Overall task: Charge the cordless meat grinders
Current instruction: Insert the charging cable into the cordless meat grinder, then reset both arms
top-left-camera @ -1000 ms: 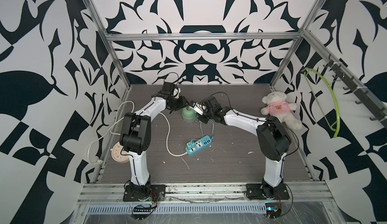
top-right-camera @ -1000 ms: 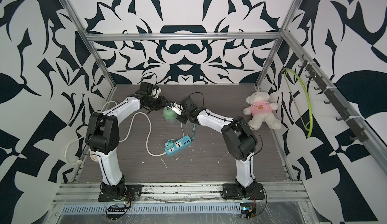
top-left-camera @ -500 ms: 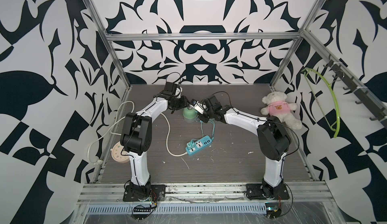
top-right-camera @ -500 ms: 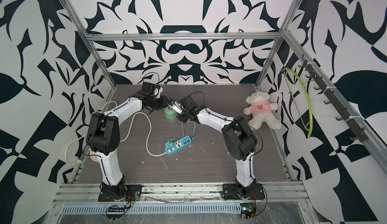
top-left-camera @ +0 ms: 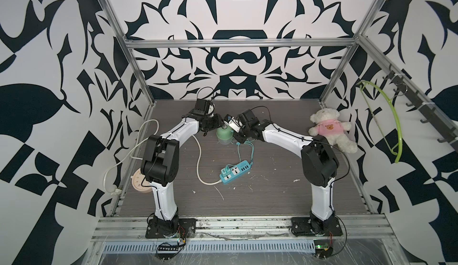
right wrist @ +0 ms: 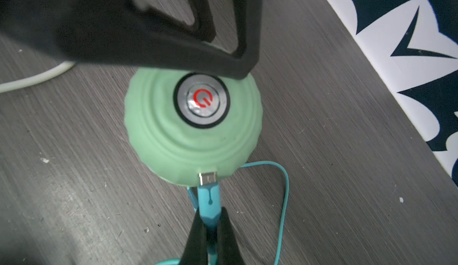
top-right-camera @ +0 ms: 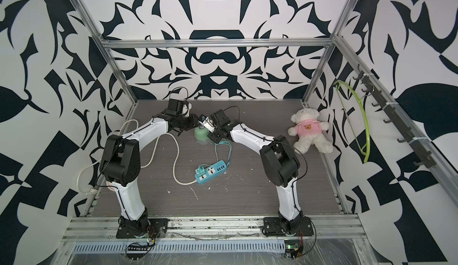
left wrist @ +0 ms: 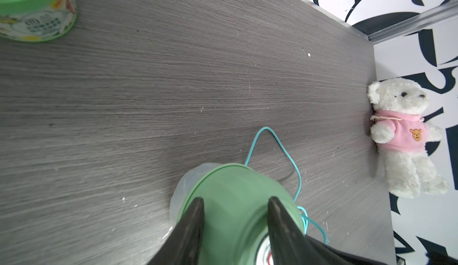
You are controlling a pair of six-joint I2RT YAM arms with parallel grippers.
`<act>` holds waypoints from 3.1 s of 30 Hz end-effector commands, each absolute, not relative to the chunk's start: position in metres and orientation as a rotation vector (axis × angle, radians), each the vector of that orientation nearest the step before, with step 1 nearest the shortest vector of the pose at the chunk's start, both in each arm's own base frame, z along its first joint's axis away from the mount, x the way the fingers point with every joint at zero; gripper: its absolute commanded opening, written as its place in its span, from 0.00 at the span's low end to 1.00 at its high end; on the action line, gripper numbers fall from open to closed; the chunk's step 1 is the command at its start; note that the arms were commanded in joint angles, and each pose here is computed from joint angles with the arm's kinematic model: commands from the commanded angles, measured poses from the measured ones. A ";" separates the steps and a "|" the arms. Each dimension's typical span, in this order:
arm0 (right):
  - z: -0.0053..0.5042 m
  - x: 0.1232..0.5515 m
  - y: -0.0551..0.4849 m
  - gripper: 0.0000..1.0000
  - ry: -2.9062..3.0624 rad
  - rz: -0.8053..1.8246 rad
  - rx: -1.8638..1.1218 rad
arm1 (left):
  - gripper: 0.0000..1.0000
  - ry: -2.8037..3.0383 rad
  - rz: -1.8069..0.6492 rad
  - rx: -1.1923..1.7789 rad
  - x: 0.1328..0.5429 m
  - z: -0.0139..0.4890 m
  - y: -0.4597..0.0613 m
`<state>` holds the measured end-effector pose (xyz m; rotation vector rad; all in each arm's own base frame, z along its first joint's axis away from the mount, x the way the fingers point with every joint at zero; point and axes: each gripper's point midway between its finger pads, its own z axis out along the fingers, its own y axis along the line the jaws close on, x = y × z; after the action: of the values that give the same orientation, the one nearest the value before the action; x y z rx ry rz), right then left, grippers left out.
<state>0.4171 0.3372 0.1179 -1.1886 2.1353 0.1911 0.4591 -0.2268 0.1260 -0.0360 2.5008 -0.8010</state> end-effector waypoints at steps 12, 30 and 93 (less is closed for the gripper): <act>0.201 0.430 0.386 0.00 1.867 0.388 -1.085 | 0.45 2.634 -0.983 0.200 0.386 0.116 -0.282; 0.190 0.422 0.388 0.00 1.990 0.400 -1.142 | 0.44 2.562 -1.174 0.368 0.361 0.124 -0.302; 0.140 0.350 0.026 0.72 2.005 -0.186 -0.013 | 0.94 2.010 0.255 -0.472 0.363 0.142 0.047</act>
<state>0.3354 0.0405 0.1123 -0.0702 2.1378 -0.1300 0.3597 0.0387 0.1297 -0.5281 2.0895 0.2179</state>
